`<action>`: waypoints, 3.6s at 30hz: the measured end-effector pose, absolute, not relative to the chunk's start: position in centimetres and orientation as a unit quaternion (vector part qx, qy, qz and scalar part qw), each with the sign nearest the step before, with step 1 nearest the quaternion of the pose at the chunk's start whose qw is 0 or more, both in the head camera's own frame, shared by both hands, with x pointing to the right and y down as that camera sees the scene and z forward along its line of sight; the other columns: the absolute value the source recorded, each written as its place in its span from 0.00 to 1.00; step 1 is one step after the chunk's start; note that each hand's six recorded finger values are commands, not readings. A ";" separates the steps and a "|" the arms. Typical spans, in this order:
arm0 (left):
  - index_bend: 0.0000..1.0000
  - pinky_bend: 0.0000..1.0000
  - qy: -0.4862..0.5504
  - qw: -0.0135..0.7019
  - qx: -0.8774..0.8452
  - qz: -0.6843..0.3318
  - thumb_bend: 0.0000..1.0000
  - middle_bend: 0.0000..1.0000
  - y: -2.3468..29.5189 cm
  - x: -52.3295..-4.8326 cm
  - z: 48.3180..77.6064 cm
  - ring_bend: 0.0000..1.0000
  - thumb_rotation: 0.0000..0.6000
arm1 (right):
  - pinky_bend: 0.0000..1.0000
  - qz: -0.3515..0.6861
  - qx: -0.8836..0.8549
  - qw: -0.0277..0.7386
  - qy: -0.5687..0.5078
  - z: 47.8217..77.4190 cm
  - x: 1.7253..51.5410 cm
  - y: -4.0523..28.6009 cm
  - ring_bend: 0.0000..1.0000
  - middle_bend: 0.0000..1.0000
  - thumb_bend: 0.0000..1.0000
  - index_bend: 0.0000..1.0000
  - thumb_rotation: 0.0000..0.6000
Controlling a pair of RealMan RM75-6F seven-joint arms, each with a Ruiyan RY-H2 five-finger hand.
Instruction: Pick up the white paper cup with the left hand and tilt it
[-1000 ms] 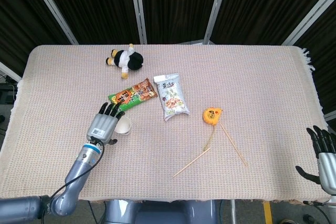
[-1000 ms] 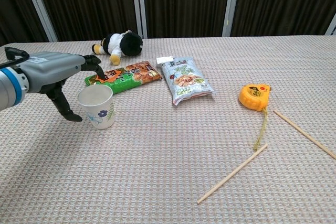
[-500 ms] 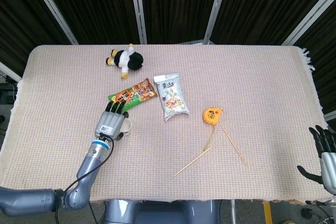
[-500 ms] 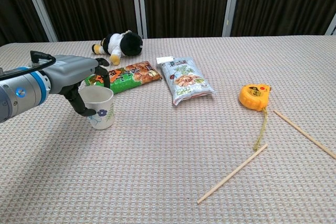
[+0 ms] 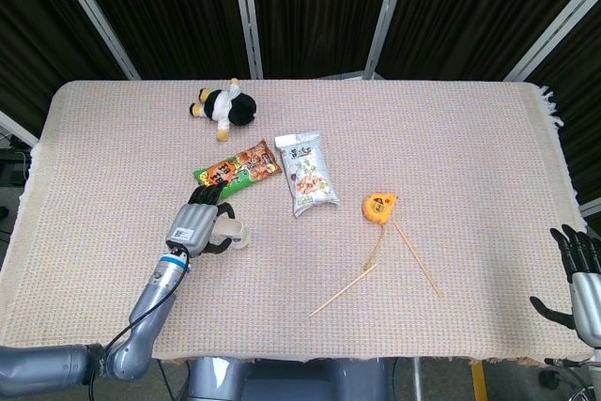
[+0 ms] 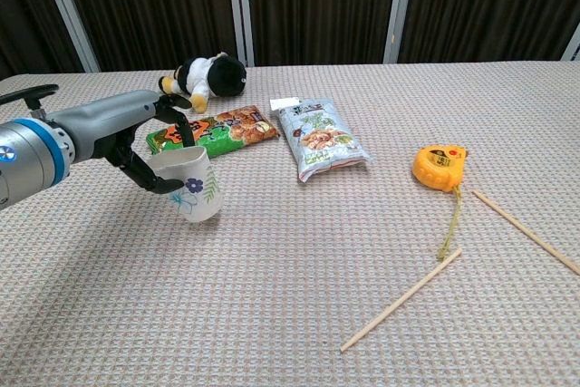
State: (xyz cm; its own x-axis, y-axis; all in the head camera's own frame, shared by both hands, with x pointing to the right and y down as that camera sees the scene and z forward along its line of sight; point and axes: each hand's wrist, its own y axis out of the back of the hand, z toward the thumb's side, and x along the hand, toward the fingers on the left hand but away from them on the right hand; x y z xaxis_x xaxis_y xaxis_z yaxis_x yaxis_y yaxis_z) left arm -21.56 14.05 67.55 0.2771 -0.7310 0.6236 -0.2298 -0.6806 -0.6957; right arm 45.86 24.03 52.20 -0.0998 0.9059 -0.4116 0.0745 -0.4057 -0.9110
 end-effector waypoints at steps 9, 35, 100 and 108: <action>0.41 0.00 0.316 0.216 -0.763 -0.521 0.23 0.00 15.2 -25.3 70.0 0.00 1.00 | 0.00 0.609 -0.580 0.342 -0.420 52.4 45.6 24.1 0.00 0.00 0.08 0.01 1.00; 0.23 0.00 0.197 0.393 -0.683 -0.583 0.18 0.00 15.0 -23.3 69.5 0.00 1.00 | 0.00 0.606 -0.581 0.342 -0.422 52.2 45.5 24.1 0.00 0.00 0.08 0.01 1.00; 0.00 0.00 0.359 0.173 -0.787 -0.470 0.18 0.00 17.5 -28.3 71.3 0.00 1.00 | 0.00 0.618 -0.580 0.343 -0.406 52.9 45.2 24.3 0.00 0.00 0.08 0.01 1.00; 0.00 0.00 0.362 0.257 -0.758 -0.478 0.14 0.00 16.9 -31.2 69.0 0.00 1.00 | 0.00 0.622 -0.573 0.347 -0.406 52.9 45.4 24.2 0.00 0.00 0.08 0.01 1.00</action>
State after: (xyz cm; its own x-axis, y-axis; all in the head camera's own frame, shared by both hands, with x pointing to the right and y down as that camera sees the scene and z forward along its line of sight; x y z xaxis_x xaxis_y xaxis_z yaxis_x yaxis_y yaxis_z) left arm -31.18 16.95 69.00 0.2822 -0.7942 0.5381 -0.3024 -0.6060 -0.7357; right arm 45.45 24.19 52.95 -0.1021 0.8966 -0.4310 0.0343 -0.4298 -0.9023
